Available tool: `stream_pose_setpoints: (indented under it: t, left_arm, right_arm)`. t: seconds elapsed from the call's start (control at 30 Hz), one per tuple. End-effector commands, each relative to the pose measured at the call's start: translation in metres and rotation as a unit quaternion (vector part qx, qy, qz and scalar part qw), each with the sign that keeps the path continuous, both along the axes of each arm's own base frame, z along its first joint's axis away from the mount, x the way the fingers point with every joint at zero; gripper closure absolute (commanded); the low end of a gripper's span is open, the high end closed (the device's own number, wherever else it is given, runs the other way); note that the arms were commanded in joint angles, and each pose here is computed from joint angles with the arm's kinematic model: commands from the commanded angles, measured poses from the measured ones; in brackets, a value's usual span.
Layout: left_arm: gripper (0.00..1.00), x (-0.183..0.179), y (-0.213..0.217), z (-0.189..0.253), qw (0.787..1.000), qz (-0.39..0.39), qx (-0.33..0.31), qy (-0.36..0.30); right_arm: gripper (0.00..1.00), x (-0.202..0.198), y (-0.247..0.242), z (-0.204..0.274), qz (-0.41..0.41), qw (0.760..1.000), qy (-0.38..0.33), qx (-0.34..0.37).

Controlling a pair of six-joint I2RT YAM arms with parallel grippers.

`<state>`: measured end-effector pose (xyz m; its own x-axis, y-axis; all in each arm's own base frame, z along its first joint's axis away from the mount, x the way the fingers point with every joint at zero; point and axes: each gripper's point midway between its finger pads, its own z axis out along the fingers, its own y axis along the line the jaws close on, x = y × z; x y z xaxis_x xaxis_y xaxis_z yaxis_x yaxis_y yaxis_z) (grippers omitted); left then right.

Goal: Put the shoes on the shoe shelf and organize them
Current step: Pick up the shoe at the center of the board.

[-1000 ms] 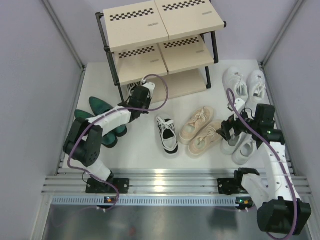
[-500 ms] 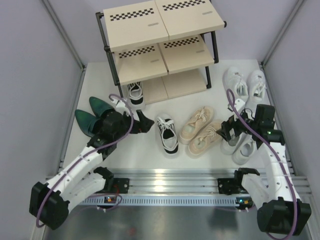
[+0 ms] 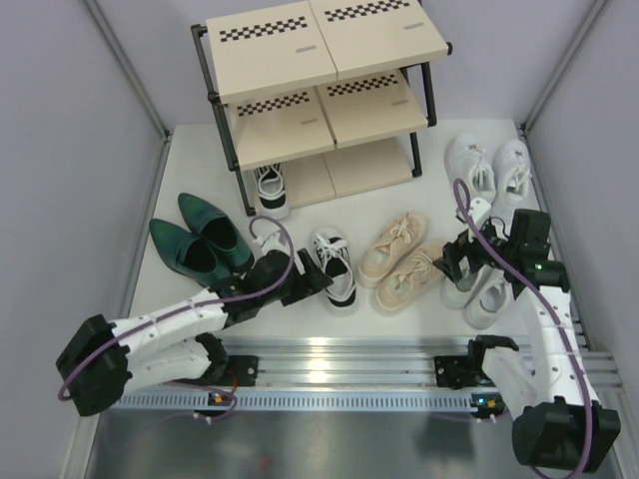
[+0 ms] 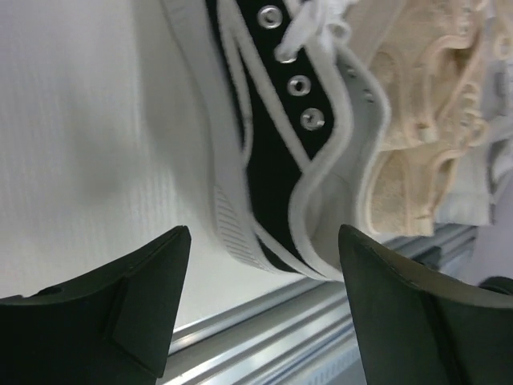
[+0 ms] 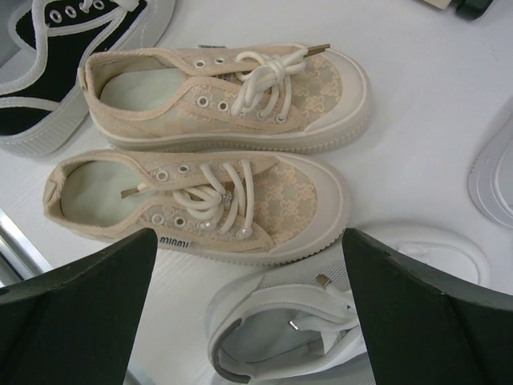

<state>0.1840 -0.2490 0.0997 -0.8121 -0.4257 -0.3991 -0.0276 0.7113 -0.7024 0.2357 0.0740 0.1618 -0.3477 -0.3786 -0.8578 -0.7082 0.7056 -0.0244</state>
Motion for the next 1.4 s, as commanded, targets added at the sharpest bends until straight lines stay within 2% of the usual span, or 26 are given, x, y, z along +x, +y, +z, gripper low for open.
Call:
stream_pose_setpoints:
  t: [0.0, 0.03, 0.27, 0.33, 0.37, 0.43, 0.47, 0.5, 0.67, 0.8, 0.83, 0.9, 0.93, 1.0, 1.03, 1.13, 1.37]
  left_arm:
    - [0.22, 0.018, 0.005, -0.014, 0.996, 0.080, 0.033, 0.021]
    - [0.28, 0.018, 0.007, -0.021, 0.995, 0.085, 0.049, 0.030]
    - [0.37, 0.036, 0.001, -0.022, 0.991, 0.097, 0.091, 0.005]
    - [0.49, 0.039, -0.004, -0.013, 0.992, 0.093, 0.082, -0.007]
    - [0.60, 0.039, -0.005, -0.009, 0.993, 0.088, 0.080, -0.013]
    - [0.91, 0.039, -0.009, -0.004, 0.994, 0.082, 0.067, -0.021]
    - [0.97, 0.039, -0.008, -0.002, 0.994, 0.083, 0.061, -0.022]
    - [0.99, 0.038, -0.009, -0.001, 0.995, 0.082, 0.055, -0.024]
    - [1.00, 0.036, -0.010, 0.008, 0.995, 0.094, 0.009, -0.027]
    - [1.00, 0.042, -0.007, 0.033, 0.989, 0.131, -0.046, -0.044]
    - [1.00, 0.044, -0.007, 0.040, 0.987, 0.139, -0.060, -0.049]
    - [1.00, 0.051, -0.006, 0.058, 0.979, 0.165, -0.098, -0.063]
    - [1.00, 0.053, -0.006, 0.064, 0.976, 0.174, -0.110, -0.064]
    - [1.00, 0.059, -0.006, 0.075, 0.971, 0.188, -0.125, -0.074]
    - [1.00, 0.061, -0.007, 0.075, 0.970, 0.194, -0.127, -0.074]
    - [1.00, 0.066, -0.012, 0.081, 0.967, 0.200, -0.138, -0.080]
    - [1.00, 0.072, -0.029, 0.078, 0.968, 0.191, -0.145, -0.077]
  right_arm:
    - [0.01, 0.001, -0.001, 0.007, 0.004, 1.000, -0.022, -0.002]
    - [0.01, 0.001, -0.001, 0.007, 0.005, 1.000, -0.022, -0.002]
    - [0.01, -0.002, 0.006, 0.011, 0.024, 0.999, -0.025, 0.013]
    - [0.01, -0.005, 0.014, 0.019, 0.044, 0.998, -0.027, 0.026]
    - [0.01, -0.011, 0.021, 0.023, 0.063, 0.997, -0.019, 0.039]
    - [0.00, -0.012, 0.032, 0.032, 0.091, 0.995, -0.008, 0.048]
    - [0.01, -0.015, 0.037, 0.032, 0.097, 0.994, 0.009, 0.048]
    - [0.00, -0.014, 0.049, 0.038, 0.124, 0.991, 0.018, 0.045]
    - [0.01, -0.015, 0.091, 0.044, 0.177, 0.981, 0.071, 0.034]
    - [0.01, -0.013, 0.142, 0.053, 0.207, 0.970, 0.116, 0.047]
    - [0.01, -0.008, 0.148, 0.052, 0.172, 0.973, 0.141, 0.052]
    - [0.01, -0.005, 0.171, 0.050, 0.156, 0.972, 0.164, 0.054]
    - [0.01, 0.009, 0.175, 0.049, 0.090, 0.979, 0.172, 0.060]
    - [0.00, 0.010, 0.191, 0.045, 0.060, 0.979, 0.186, 0.062]
    - [0.01, 0.018, 0.194, 0.045, 0.019, 0.979, 0.187, 0.074]
    - [0.01, 0.017, 0.207, 0.036, -0.015, 0.978, 0.195, 0.070]
    - [0.01, 0.024, 0.222, 0.008, -0.039, 0.976, 0.205, 0.056]
